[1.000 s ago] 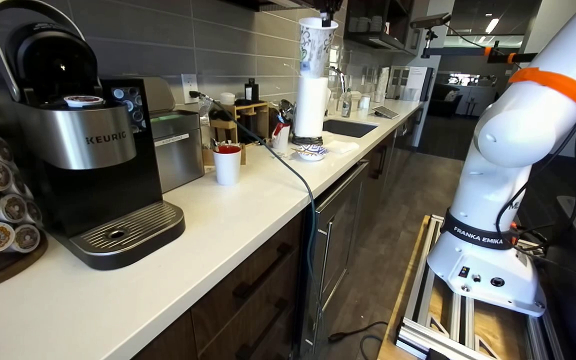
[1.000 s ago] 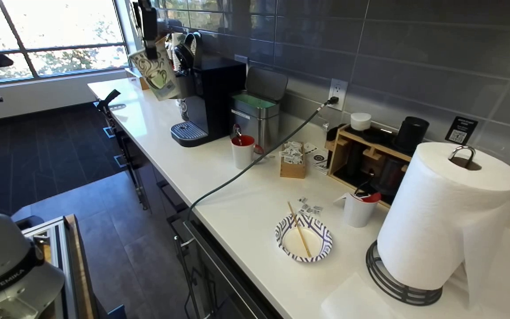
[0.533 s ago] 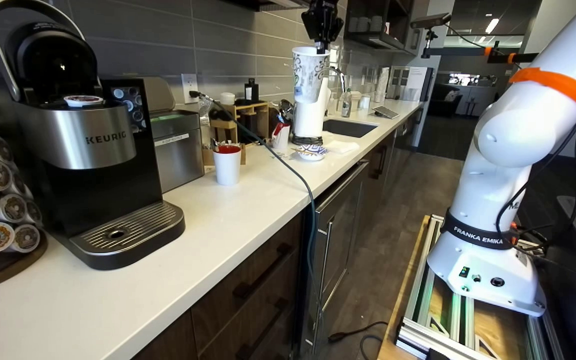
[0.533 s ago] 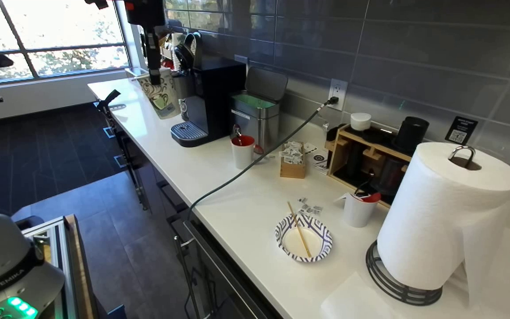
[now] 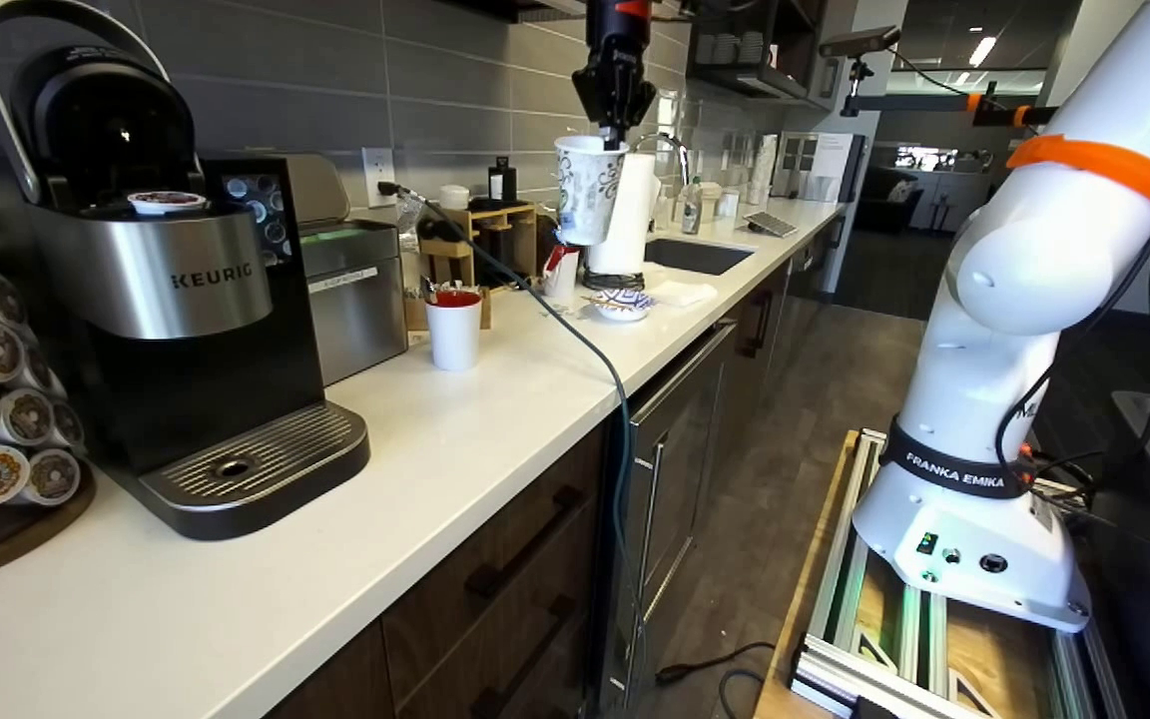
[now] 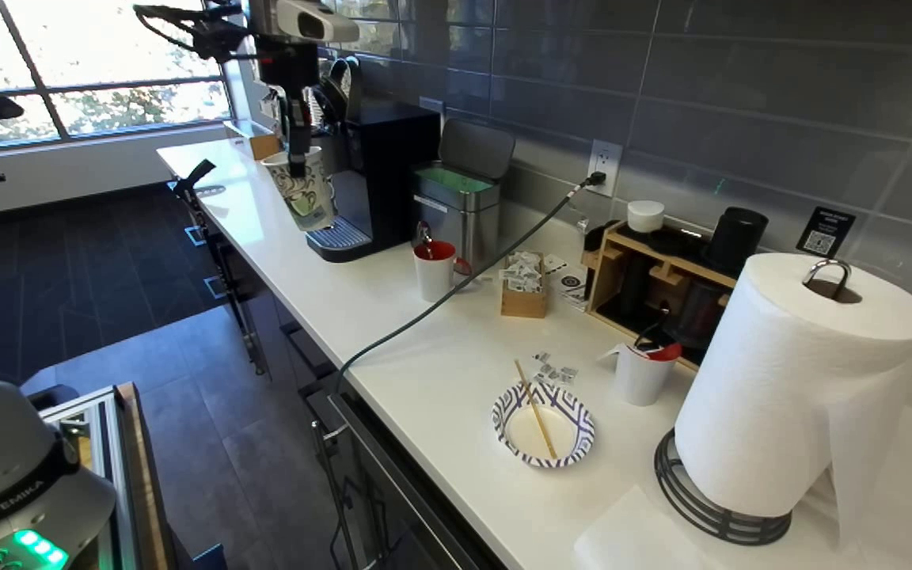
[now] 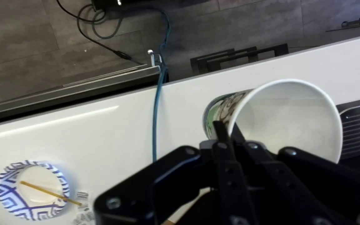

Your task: Pick up the cup and put it on the counter

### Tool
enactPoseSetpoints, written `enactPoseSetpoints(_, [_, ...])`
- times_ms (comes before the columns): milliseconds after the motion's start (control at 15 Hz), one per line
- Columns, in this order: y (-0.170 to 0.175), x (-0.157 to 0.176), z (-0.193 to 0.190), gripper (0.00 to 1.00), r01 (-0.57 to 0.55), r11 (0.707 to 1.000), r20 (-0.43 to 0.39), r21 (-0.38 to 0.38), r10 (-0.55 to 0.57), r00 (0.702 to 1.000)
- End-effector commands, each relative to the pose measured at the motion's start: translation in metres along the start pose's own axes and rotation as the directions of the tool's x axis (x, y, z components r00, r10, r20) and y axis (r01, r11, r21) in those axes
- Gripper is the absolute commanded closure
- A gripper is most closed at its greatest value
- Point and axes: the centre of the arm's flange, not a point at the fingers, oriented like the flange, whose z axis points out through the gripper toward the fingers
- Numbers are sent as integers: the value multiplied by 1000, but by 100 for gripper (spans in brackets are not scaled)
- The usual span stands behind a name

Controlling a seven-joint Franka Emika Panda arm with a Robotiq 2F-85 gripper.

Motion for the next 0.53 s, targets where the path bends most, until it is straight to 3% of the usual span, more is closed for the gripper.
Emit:
enactPoseSetpoints(0, [-27,27,64,99,72,987,-50,141,-66,997])
enactPoseSetpoints(267, [-49,38,130,99,106,968,-44,228,-98,994])
enactPoseSetpoints(467, [-46,32,165,99,71,973,13,219,-76,997])
